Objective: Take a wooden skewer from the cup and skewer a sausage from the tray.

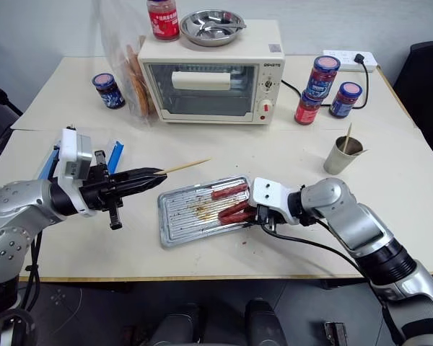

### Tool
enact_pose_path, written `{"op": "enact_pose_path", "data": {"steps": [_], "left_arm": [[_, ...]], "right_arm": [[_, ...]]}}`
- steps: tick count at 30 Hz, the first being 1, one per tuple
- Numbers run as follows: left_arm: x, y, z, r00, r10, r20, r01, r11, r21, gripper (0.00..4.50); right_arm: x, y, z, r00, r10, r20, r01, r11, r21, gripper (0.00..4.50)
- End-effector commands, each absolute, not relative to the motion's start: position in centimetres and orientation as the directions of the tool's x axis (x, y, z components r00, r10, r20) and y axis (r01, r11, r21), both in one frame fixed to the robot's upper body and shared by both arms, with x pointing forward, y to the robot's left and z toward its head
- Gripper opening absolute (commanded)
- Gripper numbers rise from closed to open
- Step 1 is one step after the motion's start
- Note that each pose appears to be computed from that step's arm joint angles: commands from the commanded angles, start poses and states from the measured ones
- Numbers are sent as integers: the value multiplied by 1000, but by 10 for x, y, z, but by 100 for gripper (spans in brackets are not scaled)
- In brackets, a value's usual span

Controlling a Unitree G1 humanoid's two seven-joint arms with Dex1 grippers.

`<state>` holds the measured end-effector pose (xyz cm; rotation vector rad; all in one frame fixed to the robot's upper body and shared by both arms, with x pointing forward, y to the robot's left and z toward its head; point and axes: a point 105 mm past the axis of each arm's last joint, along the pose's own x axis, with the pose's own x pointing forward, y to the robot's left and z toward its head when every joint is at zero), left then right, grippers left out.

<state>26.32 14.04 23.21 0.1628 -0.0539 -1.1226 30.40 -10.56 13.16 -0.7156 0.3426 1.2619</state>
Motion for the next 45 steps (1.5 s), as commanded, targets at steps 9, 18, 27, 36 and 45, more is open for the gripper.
{"op": "enact_pose_path", "data": {"steps": [9,18,27,36,45], "left_arm": [[265,140,242,439,-898,-13,881,428,202,0],[268,140,245,445,-896,-11,876,432,212,0],[269,140,246,449,-893,-11,873,436,218,0],[271,140,246,448,-894,-12,873,435,222,0],[268,139,241,377,-923,-80,910,353,218,0]], "right_arm": [[313,-99,135,295,749,-594,-938,110,-328,105],[312,-99,129,262,740,-619,-951,88,-297,105],[309,-99,126,242,735,-634,-959,81,-273,105],[307,-97,127,241,739,-630,-959,83,-270,26],[290,-97,165,172,775,-608,-974,41,-223,26]]}}
